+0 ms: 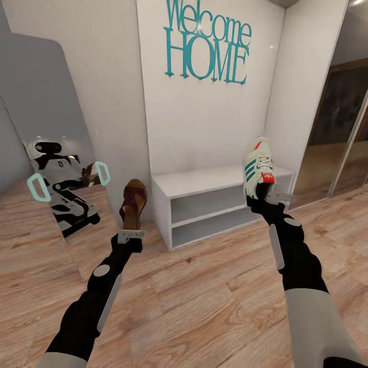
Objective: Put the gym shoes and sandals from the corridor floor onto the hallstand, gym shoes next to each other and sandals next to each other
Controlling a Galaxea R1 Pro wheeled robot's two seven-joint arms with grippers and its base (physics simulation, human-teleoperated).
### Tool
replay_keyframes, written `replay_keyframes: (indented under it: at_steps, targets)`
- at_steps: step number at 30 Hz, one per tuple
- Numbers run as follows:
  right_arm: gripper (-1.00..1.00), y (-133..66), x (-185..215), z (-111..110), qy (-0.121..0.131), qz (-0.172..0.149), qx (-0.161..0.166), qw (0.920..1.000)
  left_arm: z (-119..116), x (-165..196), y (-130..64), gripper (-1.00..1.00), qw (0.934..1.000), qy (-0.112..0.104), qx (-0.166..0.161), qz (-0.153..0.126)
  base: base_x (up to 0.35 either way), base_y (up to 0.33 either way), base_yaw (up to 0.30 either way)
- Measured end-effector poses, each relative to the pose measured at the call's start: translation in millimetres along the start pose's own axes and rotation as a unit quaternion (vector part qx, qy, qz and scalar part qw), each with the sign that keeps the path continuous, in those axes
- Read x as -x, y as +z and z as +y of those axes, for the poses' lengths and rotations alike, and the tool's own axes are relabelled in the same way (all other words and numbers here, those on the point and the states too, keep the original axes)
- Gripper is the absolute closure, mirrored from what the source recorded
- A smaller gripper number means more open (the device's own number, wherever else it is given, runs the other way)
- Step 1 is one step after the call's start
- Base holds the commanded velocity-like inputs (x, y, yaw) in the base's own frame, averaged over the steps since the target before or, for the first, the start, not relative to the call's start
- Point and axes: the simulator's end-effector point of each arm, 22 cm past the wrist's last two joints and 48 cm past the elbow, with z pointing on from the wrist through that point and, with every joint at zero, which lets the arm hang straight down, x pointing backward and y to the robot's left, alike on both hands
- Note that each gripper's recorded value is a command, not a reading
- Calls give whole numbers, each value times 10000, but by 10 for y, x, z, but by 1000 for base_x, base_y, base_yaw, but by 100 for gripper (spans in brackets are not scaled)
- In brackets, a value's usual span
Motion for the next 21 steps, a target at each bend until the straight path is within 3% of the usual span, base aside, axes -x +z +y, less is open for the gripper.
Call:
replay_keyframes:
  at_steps: [21]
  targets:
    - [100, -61, 137, 6, 8, -103, 9, 9999, -2, 123, -41, 100, 9999, 7, 1, -103, 0, 0, 243]
